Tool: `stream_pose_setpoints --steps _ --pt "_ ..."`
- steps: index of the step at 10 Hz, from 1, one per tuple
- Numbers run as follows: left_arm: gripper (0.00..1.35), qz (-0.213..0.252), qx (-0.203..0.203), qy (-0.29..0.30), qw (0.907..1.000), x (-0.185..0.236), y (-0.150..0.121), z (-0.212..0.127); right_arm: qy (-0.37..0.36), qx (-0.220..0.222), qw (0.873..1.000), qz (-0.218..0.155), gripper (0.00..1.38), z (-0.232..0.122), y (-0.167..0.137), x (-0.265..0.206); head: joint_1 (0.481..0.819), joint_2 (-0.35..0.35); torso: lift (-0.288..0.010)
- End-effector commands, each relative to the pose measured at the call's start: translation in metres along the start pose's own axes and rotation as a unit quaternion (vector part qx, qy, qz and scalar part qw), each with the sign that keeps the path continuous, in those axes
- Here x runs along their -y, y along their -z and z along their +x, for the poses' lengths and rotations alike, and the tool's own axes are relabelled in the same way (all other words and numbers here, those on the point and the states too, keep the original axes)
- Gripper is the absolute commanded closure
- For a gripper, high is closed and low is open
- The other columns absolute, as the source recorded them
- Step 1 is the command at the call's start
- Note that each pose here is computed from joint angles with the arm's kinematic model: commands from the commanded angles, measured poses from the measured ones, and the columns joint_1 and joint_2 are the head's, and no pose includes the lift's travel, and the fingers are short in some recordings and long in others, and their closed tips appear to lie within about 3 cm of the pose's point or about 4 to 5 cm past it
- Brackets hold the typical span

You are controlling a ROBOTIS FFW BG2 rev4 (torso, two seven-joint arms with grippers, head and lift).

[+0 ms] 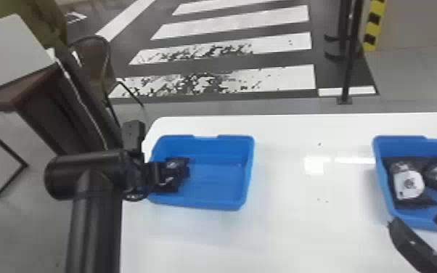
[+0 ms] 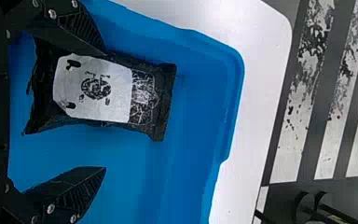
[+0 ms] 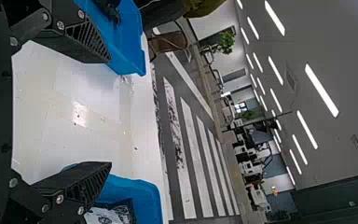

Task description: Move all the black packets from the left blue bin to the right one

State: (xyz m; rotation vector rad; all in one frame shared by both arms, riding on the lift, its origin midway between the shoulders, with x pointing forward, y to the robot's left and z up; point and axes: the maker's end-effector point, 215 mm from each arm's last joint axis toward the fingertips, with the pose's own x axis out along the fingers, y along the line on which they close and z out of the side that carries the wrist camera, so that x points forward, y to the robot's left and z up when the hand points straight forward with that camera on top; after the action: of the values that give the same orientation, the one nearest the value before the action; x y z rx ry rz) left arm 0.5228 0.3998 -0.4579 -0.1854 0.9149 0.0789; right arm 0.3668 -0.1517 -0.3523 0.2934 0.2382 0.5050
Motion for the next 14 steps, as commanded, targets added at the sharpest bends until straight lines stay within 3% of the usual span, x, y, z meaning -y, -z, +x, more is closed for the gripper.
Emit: stream_pose_setpoints --steps 1,2,3,5,7,10,11,14 --pt "0.31 0.0 -0.019 0.006 0.9998 0.005 0.008 0.009 -0.002 -0.001 1.0 0.006 0.26 0.001 0.002 0.0 0.695 0.304 -0.14" --pt "0.7 0.001 -0.031 0.014 0.9994 0.01 0.015 0.015 -0.003 -0.001 1.0 0.009 0.26 0.002 0.003 0.0 0.695 0.301 -0.14" --pt "0.95 -0.004 -0.027 0.014 0.9995 0.008 0.015 0.016 -0.004 -0.001 1.0 0.014 0.26 0.002 0.004 0.0 0.695 0.297 -0.14" --pt "1.21 0.005 -0.009 0.021 0.9997 0.009 0.011 0.017 -0.004 -0.005 1.0 0.02 0.26 0.001 0.008 0.001 0.695 0.293 -0.14" --pt "1.21 0.03 0.034 0.03 0.9985 0.018 -0.003 0.0 -0.007 0.001 1.0 0.016 0.26 0.003 0.001 -0.001 0.695 0.289 -0.14" --pt "1.21 0.074 0.1 0.076 0.9894 0.065 -0.011 -0.045 -0.026 0.013 1.0 0.01 0.26 0.012 -0.016 -0.006 0.695 0.27 -0.14" --pt "1.21 0.099 0.131 0.084 0.9829 0.081 -0.019 -0.067 -0.033 0.02 0.999 0.008 0.26 0.016 -0.023 -0.01 0.695 0.259 -0.14" --pt "1.21 0.168 0.194 0.19 0.9476 0.193 -0.013 -0.117 -0.088 0.017 0.996 0.015 0.26 0.034 -0.037 -0.033 0.695 0.187 -0.14"
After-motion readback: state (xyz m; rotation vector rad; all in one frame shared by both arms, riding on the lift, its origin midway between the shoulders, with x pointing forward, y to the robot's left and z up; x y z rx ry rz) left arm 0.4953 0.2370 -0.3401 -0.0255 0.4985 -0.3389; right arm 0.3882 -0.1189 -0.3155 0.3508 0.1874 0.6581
